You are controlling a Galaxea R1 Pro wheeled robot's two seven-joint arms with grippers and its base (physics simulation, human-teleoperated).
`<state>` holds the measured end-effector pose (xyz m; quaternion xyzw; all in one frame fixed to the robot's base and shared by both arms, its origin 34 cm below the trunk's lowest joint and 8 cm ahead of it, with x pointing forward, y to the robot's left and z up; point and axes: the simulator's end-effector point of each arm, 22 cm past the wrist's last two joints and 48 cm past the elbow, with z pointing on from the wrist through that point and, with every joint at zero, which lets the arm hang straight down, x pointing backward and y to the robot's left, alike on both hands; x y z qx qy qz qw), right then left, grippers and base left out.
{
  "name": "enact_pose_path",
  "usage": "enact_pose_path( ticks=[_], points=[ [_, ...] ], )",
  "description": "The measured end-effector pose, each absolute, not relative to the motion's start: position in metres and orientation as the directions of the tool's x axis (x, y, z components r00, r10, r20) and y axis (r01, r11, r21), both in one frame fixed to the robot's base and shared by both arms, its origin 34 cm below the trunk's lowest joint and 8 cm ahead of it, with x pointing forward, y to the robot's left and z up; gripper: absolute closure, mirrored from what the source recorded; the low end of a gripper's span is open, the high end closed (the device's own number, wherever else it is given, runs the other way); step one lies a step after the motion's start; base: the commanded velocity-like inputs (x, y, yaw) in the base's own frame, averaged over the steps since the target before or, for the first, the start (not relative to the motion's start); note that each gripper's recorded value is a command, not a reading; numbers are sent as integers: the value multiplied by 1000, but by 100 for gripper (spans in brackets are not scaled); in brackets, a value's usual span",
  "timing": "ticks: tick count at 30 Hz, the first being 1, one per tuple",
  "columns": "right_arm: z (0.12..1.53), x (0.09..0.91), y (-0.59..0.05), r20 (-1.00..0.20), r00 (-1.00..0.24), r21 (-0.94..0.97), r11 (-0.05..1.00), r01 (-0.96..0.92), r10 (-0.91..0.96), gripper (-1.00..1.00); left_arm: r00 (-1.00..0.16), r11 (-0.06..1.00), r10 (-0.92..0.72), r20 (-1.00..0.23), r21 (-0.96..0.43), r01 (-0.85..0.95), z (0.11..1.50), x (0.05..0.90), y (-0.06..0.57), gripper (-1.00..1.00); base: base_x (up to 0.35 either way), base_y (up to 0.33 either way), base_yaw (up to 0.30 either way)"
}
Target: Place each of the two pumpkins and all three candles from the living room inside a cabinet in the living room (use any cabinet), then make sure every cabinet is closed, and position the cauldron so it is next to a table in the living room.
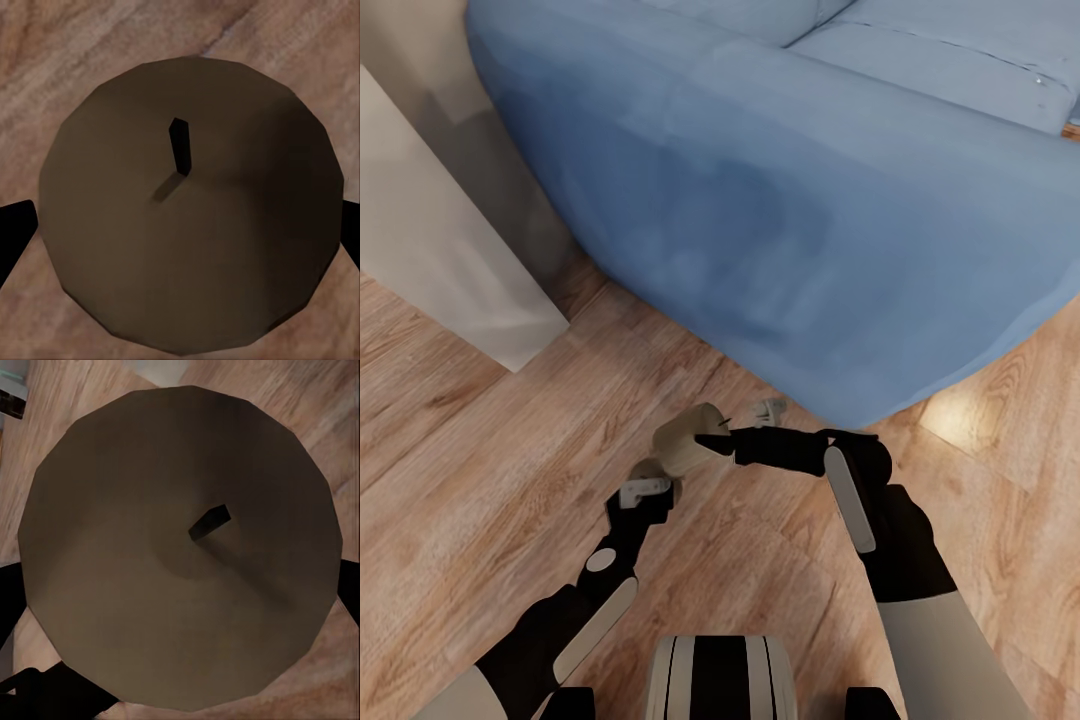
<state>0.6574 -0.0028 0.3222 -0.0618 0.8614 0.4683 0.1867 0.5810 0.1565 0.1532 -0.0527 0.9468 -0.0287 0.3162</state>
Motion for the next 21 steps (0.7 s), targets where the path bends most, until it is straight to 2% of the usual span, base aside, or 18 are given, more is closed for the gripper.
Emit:
enact_pose_path(
  ticks=[4,11,21],
  points=[
    [319,664,-16,-378,-921,780,569,-261,96,100,-795,994,-110,-597,-65,-89,152,581,166,100,0,0,0],
    [318,667,-21,-376,-920,776,579,-250,108,100,-759,998,-44,-650,0,-57,171,601,219,100,0,0,0],
    [320,668,-21,-380,-919,774,581,-253,107,100,-757,998,-22,-653,28,-53,173,601,236,100,0,0,0]
  ],
)
